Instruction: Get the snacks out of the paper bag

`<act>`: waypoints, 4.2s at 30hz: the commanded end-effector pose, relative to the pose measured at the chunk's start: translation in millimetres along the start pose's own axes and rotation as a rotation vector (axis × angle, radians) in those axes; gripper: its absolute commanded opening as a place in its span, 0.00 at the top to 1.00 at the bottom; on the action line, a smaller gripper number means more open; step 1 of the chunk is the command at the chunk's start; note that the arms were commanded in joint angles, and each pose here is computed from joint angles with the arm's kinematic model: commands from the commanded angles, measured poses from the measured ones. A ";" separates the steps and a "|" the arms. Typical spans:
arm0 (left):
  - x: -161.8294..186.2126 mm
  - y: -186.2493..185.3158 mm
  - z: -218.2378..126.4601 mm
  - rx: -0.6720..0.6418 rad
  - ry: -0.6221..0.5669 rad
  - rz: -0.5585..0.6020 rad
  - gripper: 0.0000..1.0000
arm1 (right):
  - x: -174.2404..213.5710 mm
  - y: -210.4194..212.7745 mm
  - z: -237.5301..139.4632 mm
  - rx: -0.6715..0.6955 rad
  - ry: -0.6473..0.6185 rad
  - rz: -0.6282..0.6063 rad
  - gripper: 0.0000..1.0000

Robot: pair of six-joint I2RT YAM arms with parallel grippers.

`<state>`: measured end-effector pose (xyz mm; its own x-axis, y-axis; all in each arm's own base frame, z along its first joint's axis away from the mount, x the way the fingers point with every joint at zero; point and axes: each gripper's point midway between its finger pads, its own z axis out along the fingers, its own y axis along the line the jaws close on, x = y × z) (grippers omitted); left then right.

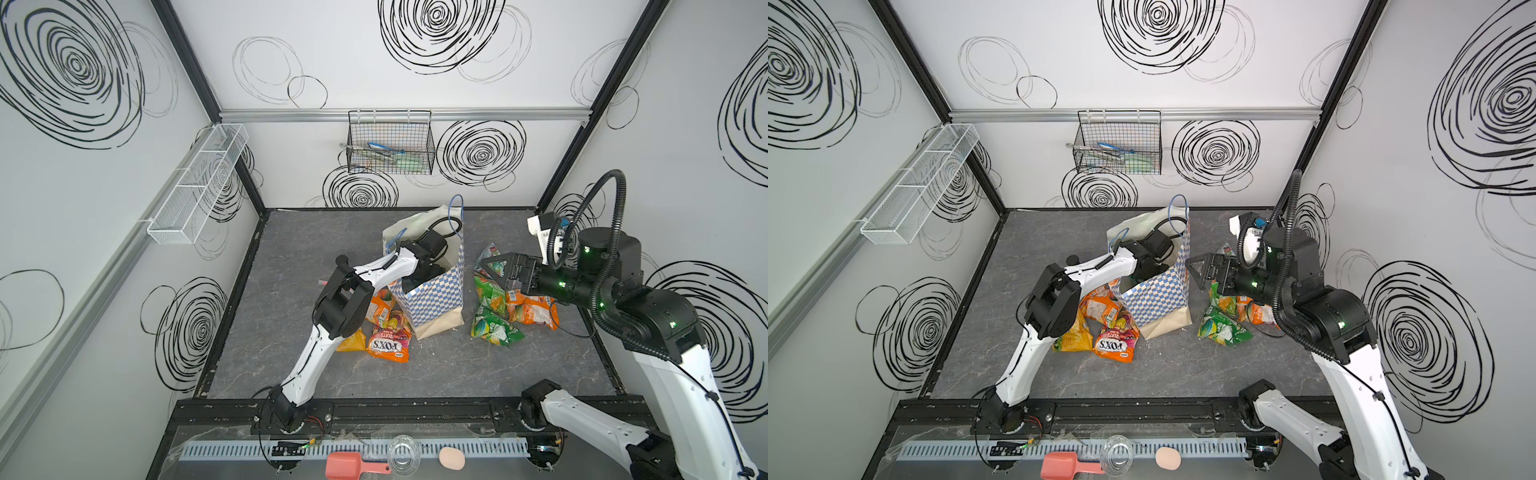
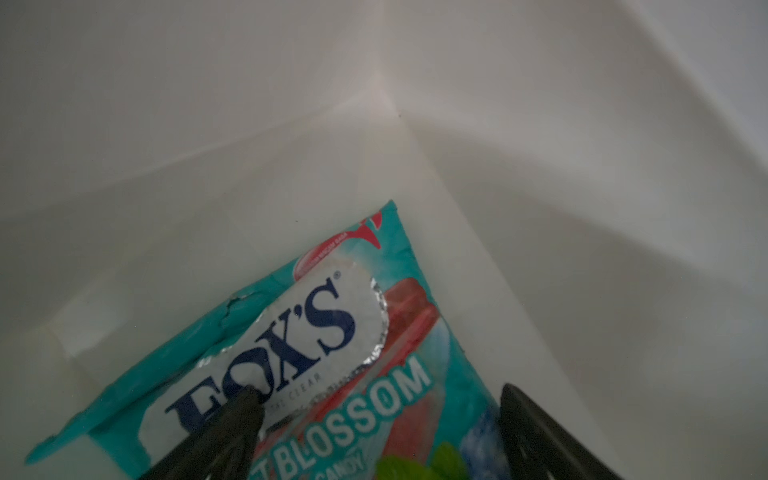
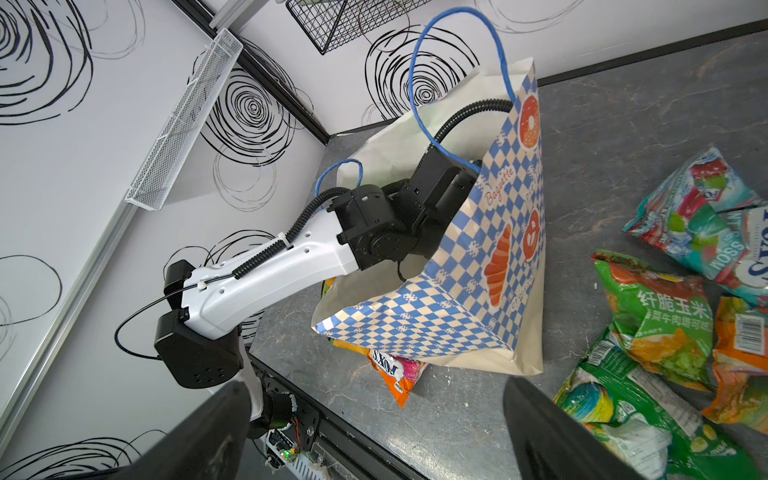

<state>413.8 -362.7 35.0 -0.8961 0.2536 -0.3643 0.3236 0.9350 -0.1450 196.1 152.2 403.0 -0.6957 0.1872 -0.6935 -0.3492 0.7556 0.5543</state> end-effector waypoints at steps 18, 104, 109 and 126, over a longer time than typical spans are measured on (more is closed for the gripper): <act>108.0 20.2 58.2 -0.012 0.359 0.014 0.16 | -3.1 4.7 -4.7 -0.011 -0.010 -0.004 0.01; -97.2 -9.2 -235.3 0.126 -0.441 -0.084 1.00 | -3.6 3.7 -5.6 -0.007 -0.019 0.013 0.01; -116.0 -21.4 -278.7 0.196 -0.550 -0.079 1.00 | -3.7 5.1 -4.3 -0.015 -0.015 0.013 0.01; -109.1 -84.0 -467.8 0.524 -0.915 0.013 1.00 | -6.8 7.3 -1.6 -0.026 -0.023 0.019 0.01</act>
<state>375.9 -351.4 447.6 -0.5161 -0.1483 -0.8436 0.4992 0.7483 -0.4369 197.2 153.0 408.7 -0.6941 0.2090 -0.6889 -0.3420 0.7463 0.5710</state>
